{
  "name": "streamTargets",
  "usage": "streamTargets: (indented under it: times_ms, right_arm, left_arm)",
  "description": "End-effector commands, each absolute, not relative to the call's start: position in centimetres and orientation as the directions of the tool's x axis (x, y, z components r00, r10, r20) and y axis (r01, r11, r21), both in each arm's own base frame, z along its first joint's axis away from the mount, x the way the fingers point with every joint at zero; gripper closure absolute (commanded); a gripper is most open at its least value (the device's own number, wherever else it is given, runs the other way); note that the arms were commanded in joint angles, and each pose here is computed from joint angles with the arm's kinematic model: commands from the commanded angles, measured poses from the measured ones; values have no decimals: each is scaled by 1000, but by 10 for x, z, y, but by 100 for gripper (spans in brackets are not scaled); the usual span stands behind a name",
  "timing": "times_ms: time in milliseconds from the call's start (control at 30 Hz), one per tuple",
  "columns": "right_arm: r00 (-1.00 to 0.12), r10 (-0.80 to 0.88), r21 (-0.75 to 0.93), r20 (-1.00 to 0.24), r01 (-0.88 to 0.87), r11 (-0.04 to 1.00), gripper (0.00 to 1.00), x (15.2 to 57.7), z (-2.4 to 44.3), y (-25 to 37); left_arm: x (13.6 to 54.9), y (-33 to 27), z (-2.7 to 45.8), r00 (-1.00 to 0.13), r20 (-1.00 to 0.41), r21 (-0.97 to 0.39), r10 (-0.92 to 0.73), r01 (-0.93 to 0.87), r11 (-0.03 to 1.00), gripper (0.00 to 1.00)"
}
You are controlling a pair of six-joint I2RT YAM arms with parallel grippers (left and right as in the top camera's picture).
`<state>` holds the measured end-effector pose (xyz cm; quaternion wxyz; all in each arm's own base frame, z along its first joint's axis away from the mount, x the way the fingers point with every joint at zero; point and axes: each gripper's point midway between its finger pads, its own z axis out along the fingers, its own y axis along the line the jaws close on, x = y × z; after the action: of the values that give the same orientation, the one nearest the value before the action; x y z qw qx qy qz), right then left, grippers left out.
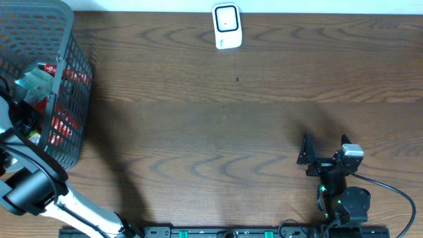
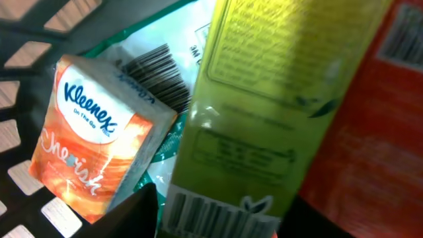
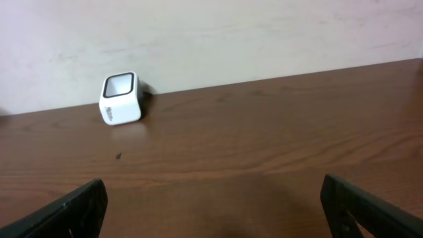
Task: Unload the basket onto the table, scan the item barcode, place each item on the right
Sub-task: 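Grasp the green tea carton in the basket with the left gripper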
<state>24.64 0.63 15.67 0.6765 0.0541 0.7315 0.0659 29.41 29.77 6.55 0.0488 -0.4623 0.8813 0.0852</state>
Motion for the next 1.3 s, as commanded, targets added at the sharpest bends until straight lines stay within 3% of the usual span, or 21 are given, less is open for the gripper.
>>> streamTargets:
  times_ms: [0, 167, 333, 633, 1033, 1267]
  right_arm:
    - [-80, 157, 158, -984, -12, 987, 1, 246, 156, 6]
    - [-79, 157, 158, -984, -12, 987, 1, 246, 156, 6]
    - [-79, 157, 158, -984, -12, 987, 1, 246, 156, 6]
    - [-80, 157, 158, -984, -12, 987, 1, 246, 156, 6]
    - [-79, 157, 158, -984, -12, 987, 1, 246, 156, 6]
    - [-79, 157, 158, -984, -12, 987, 1, 246, 156, 6]
  left_arm:
    - [287, 302, 60, -543, -157, 117, -825, -840, 530, 48]
    - [295, 310, 82, -534, -219, 100, -817, -845, 525, 54]
    - [304, 318, 136, -503, -354, 61, -788, -854, 517, 62]
    - [311, 310, 222, -379, -547, -88, -747, -861, 501, 61]
    - [322, 298, 240, -340, -571, -168, -747, -843, 512, 61]
    - [331, 276, 294, -301, -687, -208, -661, -790, 576, 62]
